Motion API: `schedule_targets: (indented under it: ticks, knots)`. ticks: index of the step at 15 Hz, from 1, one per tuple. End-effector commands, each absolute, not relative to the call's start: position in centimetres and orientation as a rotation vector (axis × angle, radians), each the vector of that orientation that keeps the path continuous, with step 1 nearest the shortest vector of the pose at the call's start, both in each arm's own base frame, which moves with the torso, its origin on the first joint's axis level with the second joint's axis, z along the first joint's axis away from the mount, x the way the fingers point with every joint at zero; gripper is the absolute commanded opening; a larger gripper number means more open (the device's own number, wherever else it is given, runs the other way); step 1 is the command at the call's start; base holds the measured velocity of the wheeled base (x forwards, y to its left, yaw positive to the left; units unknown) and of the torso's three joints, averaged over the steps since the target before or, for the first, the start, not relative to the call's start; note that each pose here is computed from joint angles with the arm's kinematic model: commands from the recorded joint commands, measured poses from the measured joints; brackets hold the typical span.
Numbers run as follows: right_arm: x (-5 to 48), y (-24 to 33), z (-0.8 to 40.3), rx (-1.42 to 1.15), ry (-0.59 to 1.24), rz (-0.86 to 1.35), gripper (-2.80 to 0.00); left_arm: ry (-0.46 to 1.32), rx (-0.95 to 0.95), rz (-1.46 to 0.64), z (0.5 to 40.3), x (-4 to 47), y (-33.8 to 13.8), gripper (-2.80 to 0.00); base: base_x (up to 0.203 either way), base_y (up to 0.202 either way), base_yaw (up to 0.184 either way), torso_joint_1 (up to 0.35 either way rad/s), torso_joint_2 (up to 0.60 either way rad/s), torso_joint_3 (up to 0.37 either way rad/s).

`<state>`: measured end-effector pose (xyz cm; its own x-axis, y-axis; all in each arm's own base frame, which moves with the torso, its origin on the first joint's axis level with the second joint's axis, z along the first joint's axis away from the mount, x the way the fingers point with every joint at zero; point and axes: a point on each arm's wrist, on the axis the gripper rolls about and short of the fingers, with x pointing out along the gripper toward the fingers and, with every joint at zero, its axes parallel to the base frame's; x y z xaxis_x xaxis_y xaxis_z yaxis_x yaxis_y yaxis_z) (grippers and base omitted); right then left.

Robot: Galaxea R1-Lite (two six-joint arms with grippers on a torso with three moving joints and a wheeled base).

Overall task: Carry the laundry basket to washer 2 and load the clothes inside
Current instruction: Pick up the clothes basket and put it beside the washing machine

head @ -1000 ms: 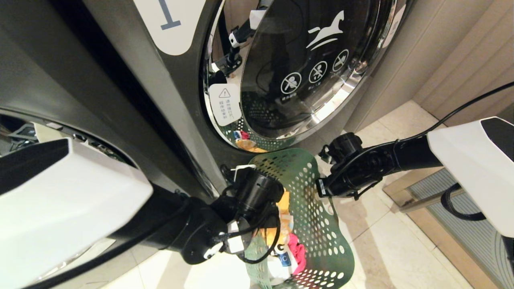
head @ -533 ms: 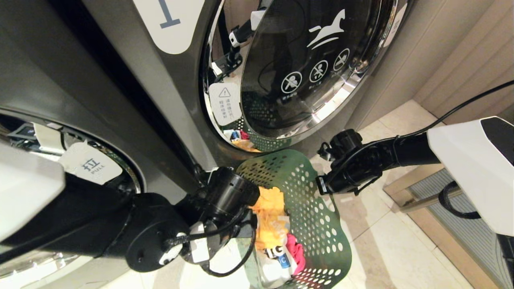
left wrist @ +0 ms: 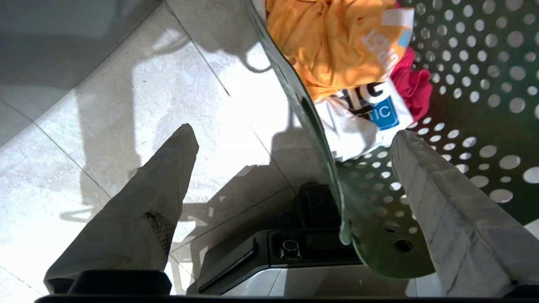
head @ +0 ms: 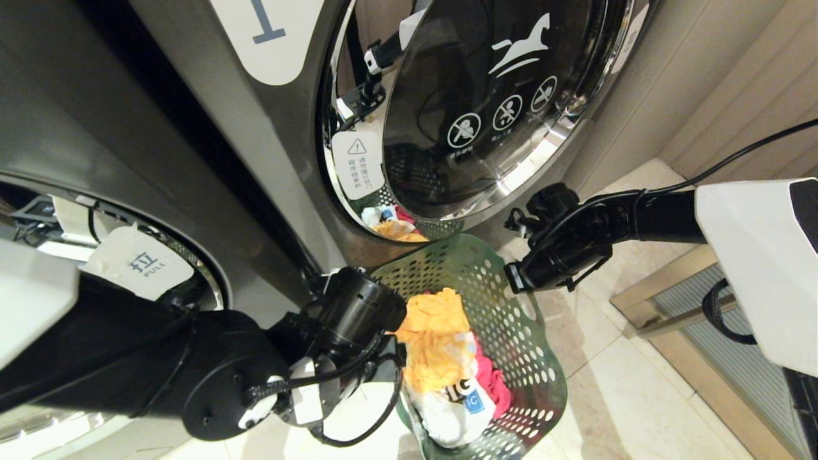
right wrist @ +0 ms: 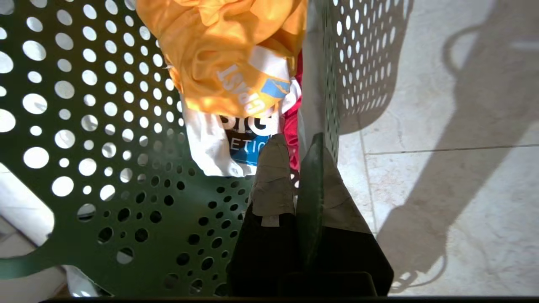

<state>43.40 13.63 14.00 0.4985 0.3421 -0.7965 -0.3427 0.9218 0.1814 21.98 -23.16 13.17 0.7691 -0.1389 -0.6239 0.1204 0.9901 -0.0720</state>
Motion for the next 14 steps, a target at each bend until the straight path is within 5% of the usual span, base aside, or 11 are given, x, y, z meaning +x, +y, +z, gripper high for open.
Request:
schedule_targets:
  ticks: [1, 7, 8, 14]
  knots:
    - [43.6, 13.6, 14.1, -0.016, 0.955, 0.413, -2.80, 0.674, -0.033, -0.141, 13.3, 21.9, -23.1, 0.00, 0.000, 0.000, 0.000, 0.000, 0.00, 0.000]
    - [44.0, 13.6, 12.8, -0.079, 0.974, 0.366, -2.80, 0.675, -0.054, -0.135, 13.3, 21.8, -23.2, 0.00, 0.000, 0.000, 0.000, 0.000, 0.00, 0.000]
    - [44.0, 13.6, 12.7, -0.081, 0.975, 0.366, 0.00, 0.675, -0.054, -0.135, 13.3, 21.8, -23.2, 0.00, 0.000, 0.000, 0.000, 0.000, 0.00, 0.000]
    - [42.5, 13.2, 15.3, -0.042, 0.981, 0.350, 0.00, 0.646, -0.082, -0.146, 14.8, 21.3, -22.5, 0.00, 0.000, 0.000, 0.000, 0.000, 0.00, 0.000]
